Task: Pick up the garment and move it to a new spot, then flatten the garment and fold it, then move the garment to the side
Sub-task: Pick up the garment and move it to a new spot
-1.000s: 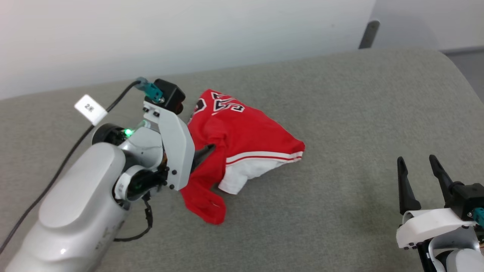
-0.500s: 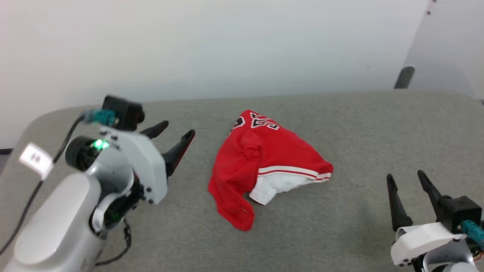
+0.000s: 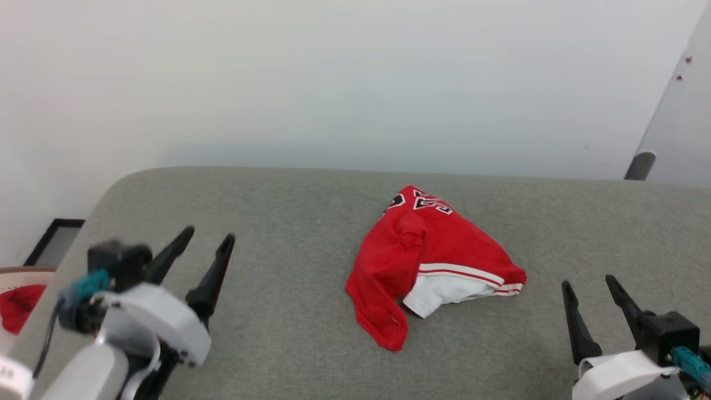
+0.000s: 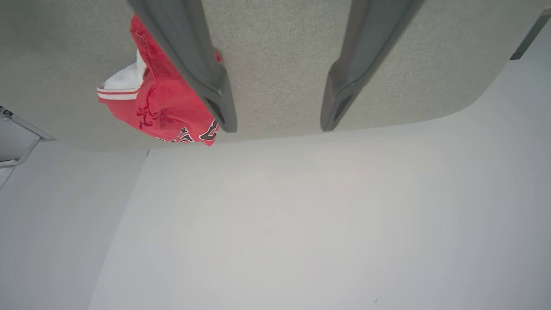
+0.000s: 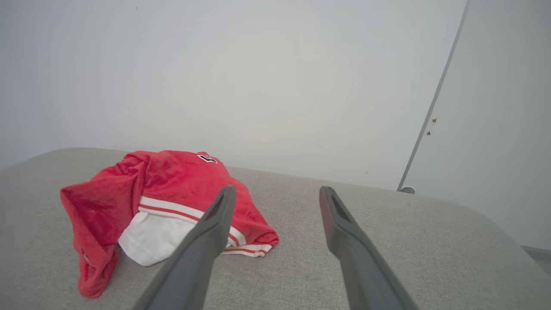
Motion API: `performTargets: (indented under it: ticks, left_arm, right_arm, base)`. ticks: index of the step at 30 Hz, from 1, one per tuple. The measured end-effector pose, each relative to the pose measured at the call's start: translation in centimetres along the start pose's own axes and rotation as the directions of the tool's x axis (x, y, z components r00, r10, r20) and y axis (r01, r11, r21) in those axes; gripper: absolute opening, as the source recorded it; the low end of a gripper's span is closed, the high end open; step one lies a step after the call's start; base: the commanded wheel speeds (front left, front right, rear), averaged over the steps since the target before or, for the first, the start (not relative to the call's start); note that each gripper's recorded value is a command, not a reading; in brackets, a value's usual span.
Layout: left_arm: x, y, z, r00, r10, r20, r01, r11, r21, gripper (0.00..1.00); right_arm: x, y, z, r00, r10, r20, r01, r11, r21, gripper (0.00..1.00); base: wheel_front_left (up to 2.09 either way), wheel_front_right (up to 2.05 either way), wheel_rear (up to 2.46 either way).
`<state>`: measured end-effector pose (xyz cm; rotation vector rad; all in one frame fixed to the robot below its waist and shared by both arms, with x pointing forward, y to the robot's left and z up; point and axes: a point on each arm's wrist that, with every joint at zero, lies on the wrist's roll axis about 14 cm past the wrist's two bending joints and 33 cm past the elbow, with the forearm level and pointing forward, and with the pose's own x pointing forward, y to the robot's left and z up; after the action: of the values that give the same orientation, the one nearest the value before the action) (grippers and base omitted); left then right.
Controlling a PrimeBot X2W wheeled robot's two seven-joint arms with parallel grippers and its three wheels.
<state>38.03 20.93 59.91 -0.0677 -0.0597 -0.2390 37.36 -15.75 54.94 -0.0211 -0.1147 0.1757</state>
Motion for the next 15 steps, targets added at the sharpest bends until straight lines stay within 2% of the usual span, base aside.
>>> performTargets:
  ticks: [8,15]
  left_arm:
    - [-4.5,3.7,-1.1,0.982,0.166,0.094,-0.163,0.986,-0.04,1.0]
    - [-8.1,6.2,-2.3,0.96,0.26,0.1,-0.26,0.966,-0.018,1.0]
  right_arm:
    - [-0.2,1.0,0.1,0.999,0.029,0.014,-0.029,1.0,0.001,1.0]
    - [-0.3,1.6,0.3,0.999,0.044,0.027,-0.044,0.999,0.001,1.0]
  base:
    - [0.0,0.0,0.0]
    - [0.0,0.0,0.0]
